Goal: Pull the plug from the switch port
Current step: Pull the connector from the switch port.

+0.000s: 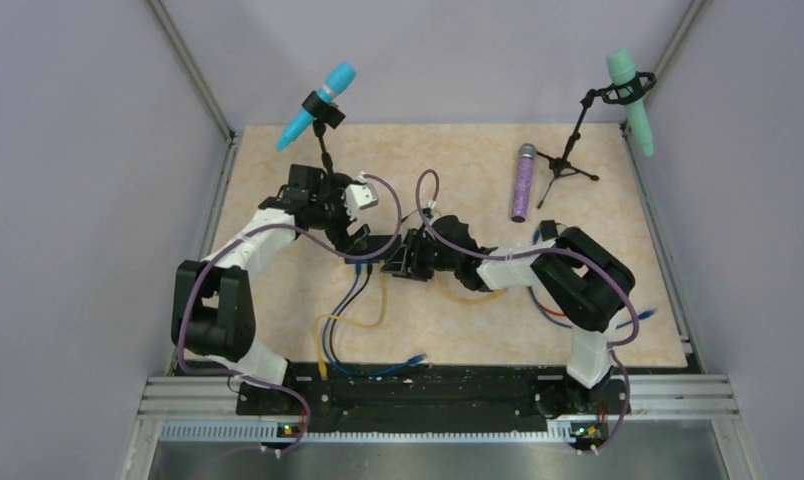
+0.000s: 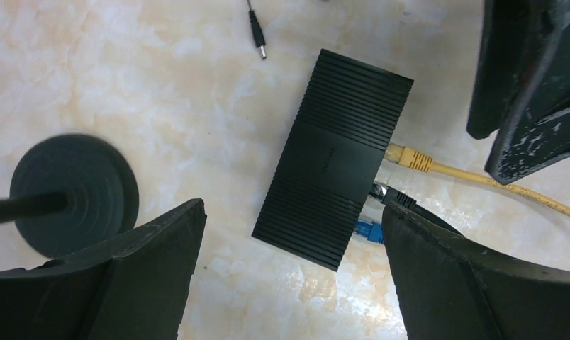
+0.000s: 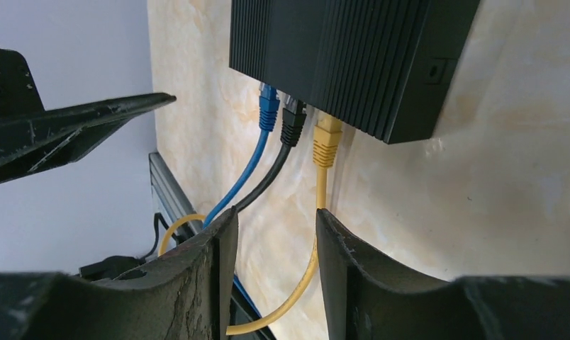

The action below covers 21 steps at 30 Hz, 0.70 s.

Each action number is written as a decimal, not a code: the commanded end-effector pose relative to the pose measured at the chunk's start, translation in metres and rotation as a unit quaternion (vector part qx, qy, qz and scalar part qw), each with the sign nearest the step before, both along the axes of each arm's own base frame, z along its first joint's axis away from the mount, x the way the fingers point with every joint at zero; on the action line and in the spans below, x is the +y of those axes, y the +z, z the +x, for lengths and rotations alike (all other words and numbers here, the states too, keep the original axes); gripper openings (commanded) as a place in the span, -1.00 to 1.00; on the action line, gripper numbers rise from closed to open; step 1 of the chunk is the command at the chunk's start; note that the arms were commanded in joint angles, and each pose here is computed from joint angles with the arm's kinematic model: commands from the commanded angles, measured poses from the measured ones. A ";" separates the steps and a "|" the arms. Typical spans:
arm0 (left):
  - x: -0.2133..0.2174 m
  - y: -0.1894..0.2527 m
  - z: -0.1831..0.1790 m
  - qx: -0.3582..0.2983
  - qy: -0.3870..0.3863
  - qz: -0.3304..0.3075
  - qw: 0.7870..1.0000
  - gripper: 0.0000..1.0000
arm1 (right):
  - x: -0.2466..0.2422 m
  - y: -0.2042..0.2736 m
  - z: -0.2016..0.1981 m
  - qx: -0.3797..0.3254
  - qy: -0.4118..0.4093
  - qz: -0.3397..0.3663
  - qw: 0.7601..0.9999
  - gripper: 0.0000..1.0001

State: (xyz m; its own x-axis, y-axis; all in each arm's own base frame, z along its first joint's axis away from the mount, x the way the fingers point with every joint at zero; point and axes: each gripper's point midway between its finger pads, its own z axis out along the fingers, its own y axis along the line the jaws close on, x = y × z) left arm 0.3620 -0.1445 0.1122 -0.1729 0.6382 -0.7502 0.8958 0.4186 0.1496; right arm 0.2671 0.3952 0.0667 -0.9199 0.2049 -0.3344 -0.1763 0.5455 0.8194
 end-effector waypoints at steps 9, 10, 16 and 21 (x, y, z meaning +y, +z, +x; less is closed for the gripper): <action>-0.010 -0.028 -0.016 0.061 -0.135 0.066 0.987 0.97 | 0.023 -0.002 0.018 0.003 -0.026 0.046 0.999 -0.07; -0.007 -0.032 -0.017 0.072 -0.137 0.081 0.985 0.97 | 0.024 -0.004 0.018 0.006 -0.026 0.048 0.998 -0.06; -0.001 -0.053 -0.017 0.091 -0.133 0.126 0.979 0.97 | 0.026 -0.009 0.018 0.014 -0.026 0.059 0.998 -0.06; 0.001 -0.067 -0.015 0.095 -0.131 0.165 0.973 0.98 | 0.027 -0.008 0.021 0.014 -0.026 0.062 0.998 -0.06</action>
State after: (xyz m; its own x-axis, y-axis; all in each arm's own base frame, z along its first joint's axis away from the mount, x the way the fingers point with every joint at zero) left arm 0.3431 -0.1454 0.0492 -0.1160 0.8423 -0.5264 0.9873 0.1556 0.0313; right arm 0.2792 0.4086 0.0414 -0.9259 0.2807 -0.2530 -0.0835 0.5010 0.8614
